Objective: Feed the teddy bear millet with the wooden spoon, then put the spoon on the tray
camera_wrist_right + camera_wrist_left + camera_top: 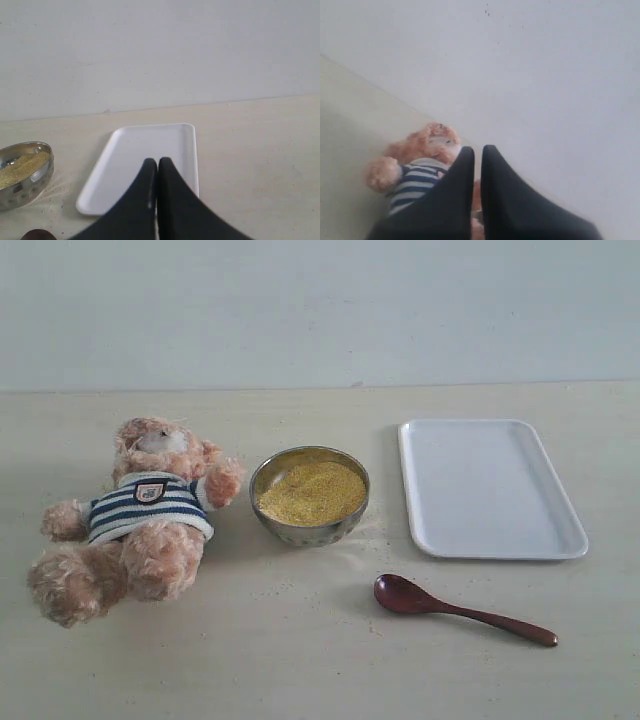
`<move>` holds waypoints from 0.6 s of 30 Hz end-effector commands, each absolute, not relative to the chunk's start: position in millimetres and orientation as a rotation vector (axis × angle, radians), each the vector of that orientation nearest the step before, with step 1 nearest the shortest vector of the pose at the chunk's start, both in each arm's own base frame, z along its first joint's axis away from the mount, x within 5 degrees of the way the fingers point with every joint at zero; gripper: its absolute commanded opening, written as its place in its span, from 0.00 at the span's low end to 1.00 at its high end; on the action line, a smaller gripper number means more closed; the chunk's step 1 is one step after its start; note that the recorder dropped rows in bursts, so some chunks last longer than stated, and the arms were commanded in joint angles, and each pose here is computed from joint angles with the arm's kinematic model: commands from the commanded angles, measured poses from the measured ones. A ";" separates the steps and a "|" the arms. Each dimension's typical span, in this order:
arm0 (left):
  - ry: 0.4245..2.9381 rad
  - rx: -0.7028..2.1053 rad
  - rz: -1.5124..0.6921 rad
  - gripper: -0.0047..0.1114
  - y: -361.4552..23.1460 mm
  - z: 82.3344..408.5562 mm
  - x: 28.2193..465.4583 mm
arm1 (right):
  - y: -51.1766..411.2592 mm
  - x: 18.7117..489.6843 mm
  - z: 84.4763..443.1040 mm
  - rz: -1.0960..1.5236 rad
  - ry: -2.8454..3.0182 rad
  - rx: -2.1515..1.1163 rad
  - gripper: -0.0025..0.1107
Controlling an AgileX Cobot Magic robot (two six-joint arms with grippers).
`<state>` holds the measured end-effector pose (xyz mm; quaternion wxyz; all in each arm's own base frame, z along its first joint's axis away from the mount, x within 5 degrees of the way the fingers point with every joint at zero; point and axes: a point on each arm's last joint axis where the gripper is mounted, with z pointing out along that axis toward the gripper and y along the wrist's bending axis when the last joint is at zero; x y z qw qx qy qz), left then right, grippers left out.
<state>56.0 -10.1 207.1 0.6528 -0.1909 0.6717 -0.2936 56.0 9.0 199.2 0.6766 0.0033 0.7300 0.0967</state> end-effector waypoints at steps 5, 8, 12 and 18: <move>1.456 -0.513 -1.002 0.08 -21.4 248.8 44.2 | 8.8 55.7 200.3 0.212 1.630 0.005 0.02; 1.473 -0.360 -1.027 0.08 -29.7 275.1 31.7 | 8.8 55.7 200.3 0.212 1.630 0.005 0.02; 1.522 -0.206 -1.078 0.08 -40.0 299.4 14.9 | 8.8 55.7 200.3 0.212 1.630 0.005 0.02; 1.891 -0.031 -0.944 0.08 -50.4 303.0 30.5 | 8.8 55.7 200.3 0.212 1.630 0.005 0.02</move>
